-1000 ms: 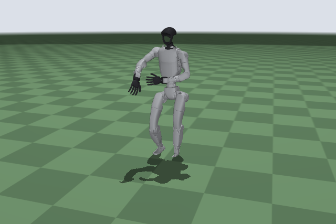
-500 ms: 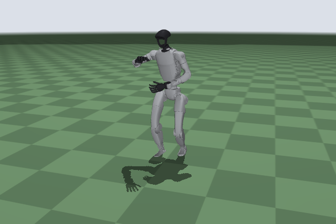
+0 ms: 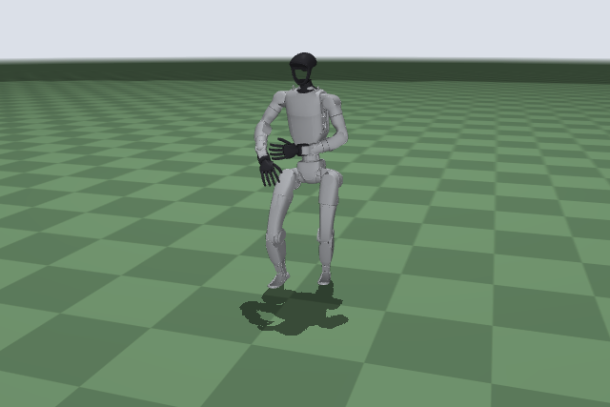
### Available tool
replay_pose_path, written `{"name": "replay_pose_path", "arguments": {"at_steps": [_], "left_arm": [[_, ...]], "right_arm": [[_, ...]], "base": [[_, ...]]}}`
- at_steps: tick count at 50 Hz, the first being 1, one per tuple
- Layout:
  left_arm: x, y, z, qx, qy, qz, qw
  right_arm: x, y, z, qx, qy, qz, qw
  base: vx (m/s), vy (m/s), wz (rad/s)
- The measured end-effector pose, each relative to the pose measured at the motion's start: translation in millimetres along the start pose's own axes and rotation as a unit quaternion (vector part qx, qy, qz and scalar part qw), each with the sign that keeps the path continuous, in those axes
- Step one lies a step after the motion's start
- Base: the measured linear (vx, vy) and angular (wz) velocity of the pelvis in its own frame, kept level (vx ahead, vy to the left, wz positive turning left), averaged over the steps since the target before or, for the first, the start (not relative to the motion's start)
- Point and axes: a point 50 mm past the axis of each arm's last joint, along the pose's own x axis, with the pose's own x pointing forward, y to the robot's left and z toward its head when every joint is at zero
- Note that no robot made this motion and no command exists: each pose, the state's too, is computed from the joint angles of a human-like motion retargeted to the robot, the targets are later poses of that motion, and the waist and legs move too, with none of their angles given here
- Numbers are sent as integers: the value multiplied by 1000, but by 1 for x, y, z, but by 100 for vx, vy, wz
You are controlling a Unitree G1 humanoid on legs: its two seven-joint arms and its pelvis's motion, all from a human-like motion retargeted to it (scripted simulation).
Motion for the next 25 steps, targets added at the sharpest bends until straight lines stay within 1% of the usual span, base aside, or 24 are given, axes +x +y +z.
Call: {"name": "replay_pose_path", "arguments": {"at_steps": [7, 15, 25], "left_arm": [[-16, 1, -21, -39, 50, 10, 998], [-15, -3, -34, -72, 81, 7, 994], [-13, -11, -53, -69, 127, -9, 989]], "right_arm": [[7, 3, 15, 31, -21, -11, 999], [17, 6, 19, 48, -11, -8, 999], [19, 22, 17, 76, 17, 19, 997]], "base": [[11, -18, 17], [10, -20, 1], [6, -8, 0]]}}
